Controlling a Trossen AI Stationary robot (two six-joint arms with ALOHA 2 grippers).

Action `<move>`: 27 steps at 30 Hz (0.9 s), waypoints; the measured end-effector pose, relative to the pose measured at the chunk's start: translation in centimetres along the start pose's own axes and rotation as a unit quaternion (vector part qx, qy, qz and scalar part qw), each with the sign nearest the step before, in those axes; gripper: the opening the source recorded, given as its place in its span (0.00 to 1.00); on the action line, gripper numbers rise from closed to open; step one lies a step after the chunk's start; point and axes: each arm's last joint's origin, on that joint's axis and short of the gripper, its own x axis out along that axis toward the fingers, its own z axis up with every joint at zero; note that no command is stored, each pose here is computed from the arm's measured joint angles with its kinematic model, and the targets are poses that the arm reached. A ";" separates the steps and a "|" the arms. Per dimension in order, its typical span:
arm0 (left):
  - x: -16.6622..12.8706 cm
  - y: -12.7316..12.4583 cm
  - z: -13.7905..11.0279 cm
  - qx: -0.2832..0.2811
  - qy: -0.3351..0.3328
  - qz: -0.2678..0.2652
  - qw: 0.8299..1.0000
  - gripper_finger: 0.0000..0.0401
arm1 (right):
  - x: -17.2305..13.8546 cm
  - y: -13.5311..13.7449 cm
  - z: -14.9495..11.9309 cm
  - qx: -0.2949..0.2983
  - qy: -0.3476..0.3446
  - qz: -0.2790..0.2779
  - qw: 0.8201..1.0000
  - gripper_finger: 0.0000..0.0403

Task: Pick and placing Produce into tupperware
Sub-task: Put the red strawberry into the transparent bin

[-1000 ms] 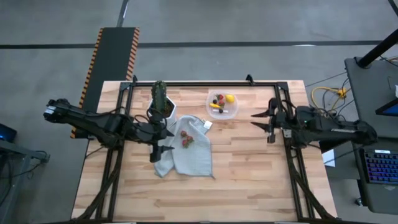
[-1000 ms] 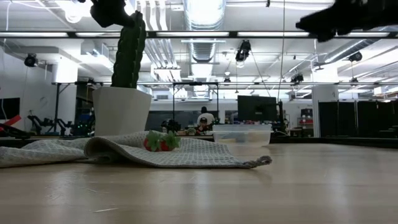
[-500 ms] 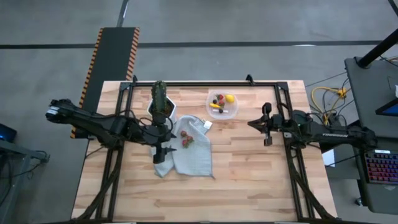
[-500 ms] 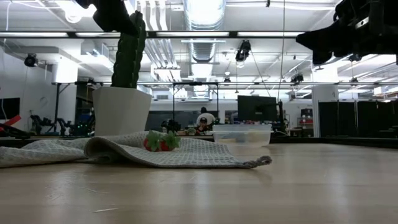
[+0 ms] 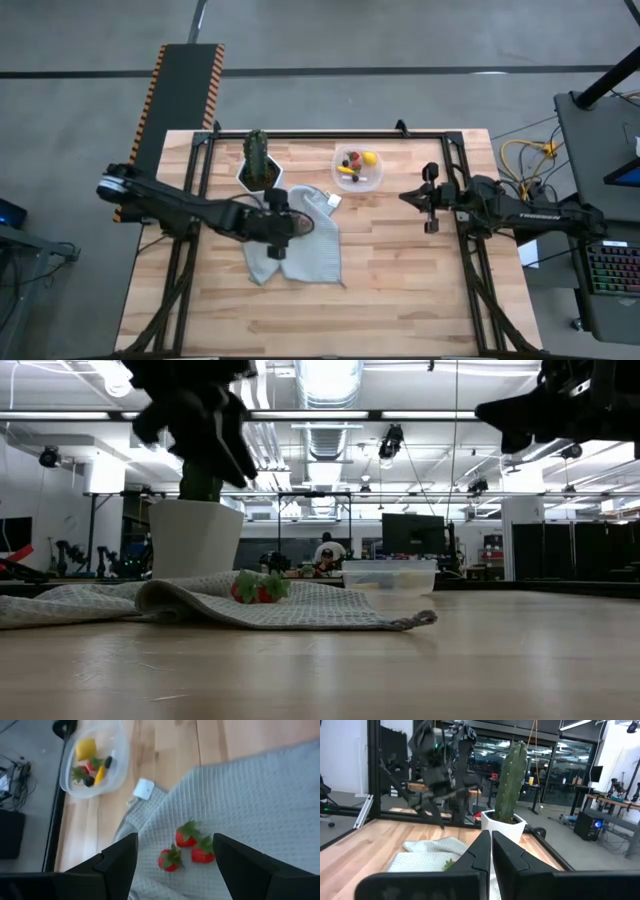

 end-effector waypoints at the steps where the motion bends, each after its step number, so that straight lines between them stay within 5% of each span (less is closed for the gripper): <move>1: 0.5 -0.3 -0.1 0.006 0.008 0.002 1.000 0.60 | 0.0 0.0 0.1 0.000 -0.001 0.000 1.000 0.02; 27: 6.5 -4.0 -1.4 0.053 0.098 -0.030 0.993 0.60 | 0.5 0.1 -1.0 0.004 0.034 0.004 0.999 0.02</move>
